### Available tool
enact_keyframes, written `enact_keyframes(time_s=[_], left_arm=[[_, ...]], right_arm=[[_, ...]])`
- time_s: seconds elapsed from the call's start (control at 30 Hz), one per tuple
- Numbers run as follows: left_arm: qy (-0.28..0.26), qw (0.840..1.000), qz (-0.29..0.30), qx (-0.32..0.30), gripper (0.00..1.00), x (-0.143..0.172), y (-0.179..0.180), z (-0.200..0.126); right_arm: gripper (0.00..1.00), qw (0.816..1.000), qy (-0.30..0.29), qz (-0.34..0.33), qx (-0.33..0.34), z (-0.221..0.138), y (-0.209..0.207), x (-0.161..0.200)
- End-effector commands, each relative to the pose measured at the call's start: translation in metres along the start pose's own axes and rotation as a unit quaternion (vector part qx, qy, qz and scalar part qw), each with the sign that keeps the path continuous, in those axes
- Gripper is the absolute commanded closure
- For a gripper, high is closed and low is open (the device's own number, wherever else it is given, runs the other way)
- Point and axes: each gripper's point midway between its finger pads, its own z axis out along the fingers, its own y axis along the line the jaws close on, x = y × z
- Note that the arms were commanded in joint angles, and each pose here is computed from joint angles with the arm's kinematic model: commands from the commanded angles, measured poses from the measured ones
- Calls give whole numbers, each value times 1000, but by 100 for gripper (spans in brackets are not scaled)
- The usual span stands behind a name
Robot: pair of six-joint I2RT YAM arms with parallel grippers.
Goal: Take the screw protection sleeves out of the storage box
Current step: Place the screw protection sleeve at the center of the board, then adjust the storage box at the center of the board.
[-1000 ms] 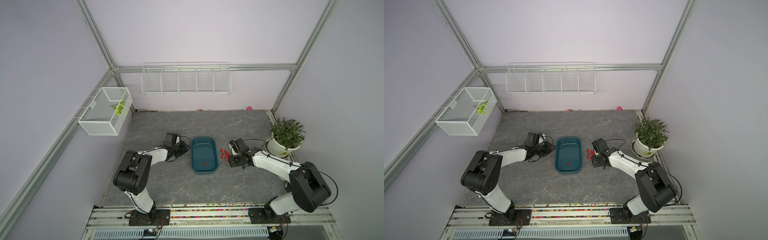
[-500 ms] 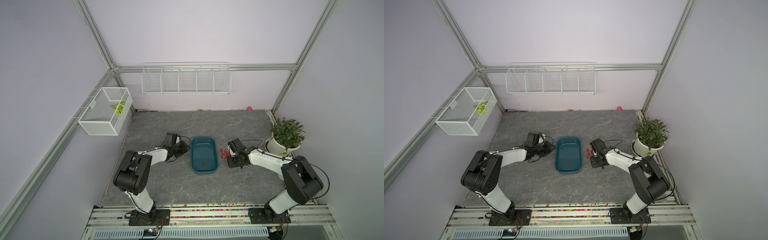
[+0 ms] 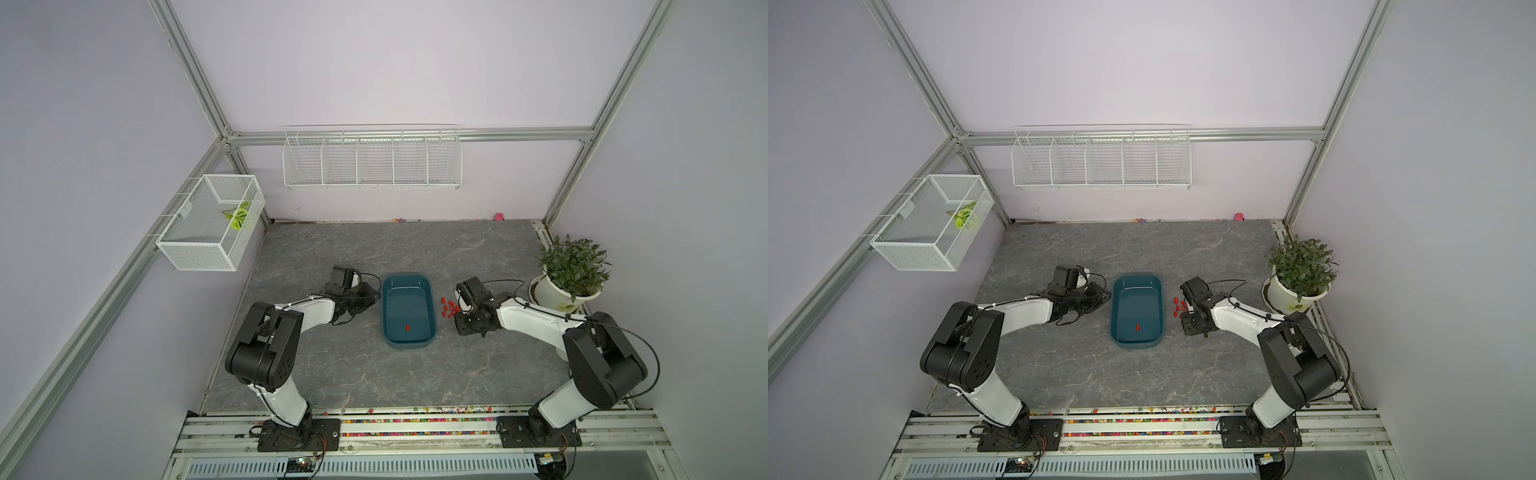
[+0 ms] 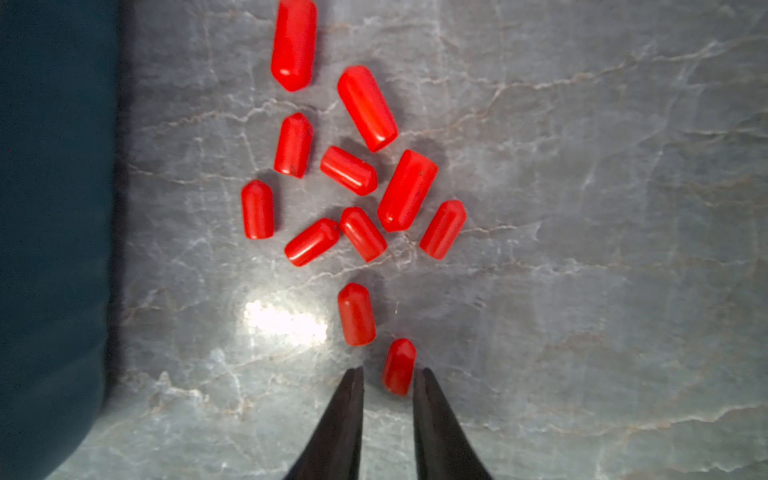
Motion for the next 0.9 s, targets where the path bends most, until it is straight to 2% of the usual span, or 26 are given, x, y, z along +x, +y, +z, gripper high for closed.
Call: enact_keyframes(time_s=[0.0, 0.17, 0.4, 0.53, 0.7, 0.87], left_arm=[[-4, 1000, 5, 5, 68, 1, -4, -9], [-15, 1000, 6, -1, 61, 2, -6, -20], [-31, 999, 12, -17, 37, 4, -7, -45], [-42, 998, 26, -31, 29, 7, -12, -65], [-24, 997, 58, -49, 28, 20, -25, -72], [4, 993, 90, -73, 31, 30, -34, -65]], right_arm=[[70, 1000, -18, 7, -1, -12, -2, -6], [69, 999, -32, 10, -10, -22, 0, -12], [68, 998, -58, 10, -19, -47, 3, -24], [68, 997, -73, 9, -25, -61, 5, -29], [67, 996, -87, 10, -34, -76, 7, -34], [68, 995, -94, 7, -33, -87, 7, -37]])
